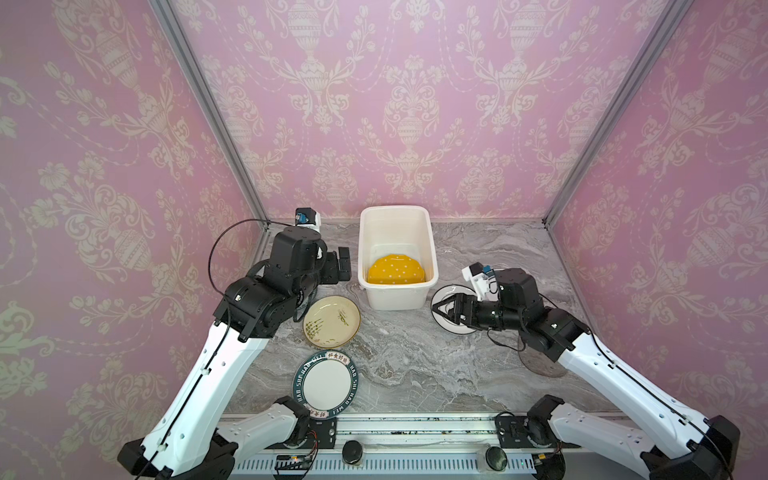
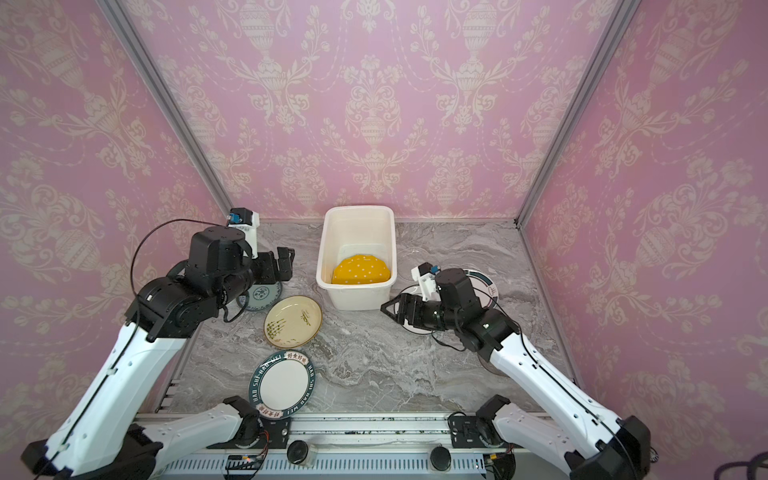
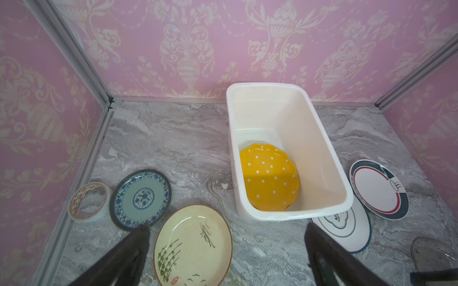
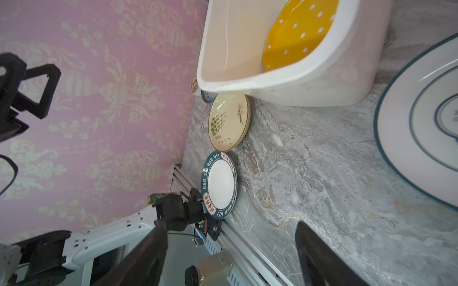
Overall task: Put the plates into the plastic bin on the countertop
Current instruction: 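Raise the left gripper from the bin while the right gripper moves toward the table front, then move both grippers to the green-rimmed HAO SHI HAO WEI plate edge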
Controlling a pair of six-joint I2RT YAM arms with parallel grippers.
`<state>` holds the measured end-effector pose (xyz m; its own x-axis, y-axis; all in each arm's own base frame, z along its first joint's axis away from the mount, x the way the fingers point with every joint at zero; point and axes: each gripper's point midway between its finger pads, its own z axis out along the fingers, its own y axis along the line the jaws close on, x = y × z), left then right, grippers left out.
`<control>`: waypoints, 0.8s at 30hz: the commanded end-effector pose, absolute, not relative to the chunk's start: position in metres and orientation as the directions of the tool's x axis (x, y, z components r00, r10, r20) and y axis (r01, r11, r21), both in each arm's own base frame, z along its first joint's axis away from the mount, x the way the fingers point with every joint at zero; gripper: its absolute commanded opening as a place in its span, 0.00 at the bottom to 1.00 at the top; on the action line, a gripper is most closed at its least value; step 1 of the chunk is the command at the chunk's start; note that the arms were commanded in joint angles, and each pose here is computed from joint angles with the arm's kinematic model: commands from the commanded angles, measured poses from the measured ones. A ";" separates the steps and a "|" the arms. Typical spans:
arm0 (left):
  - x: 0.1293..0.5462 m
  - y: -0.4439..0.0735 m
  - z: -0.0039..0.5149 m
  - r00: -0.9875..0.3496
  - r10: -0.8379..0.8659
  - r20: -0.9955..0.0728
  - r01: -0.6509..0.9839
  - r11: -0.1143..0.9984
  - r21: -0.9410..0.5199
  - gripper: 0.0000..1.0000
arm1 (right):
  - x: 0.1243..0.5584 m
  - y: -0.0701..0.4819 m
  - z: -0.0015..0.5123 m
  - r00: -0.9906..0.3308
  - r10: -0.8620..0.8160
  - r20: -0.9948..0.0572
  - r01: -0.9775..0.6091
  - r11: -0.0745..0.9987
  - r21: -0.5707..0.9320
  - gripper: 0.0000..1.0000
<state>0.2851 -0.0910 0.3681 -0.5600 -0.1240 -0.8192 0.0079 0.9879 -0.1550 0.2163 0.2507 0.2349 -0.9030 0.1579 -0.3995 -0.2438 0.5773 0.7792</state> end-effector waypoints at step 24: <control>0.145 0.011 0.158 -0.631 -0.748 -0.207 -0.772 0.631 0.076 0.99 | 0.169 0.462 0.106 -0.978 -0.155 -0.140 -0.197 0.465 0.863 0.80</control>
<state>0.1652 -0.0028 0.1603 -0.7470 -0.6332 -0.2025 -0.6540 0.7547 0.0526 0.1701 0.4488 0.1007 -0.9785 -0.1252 -0.1637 -0.2049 0.5030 0.8397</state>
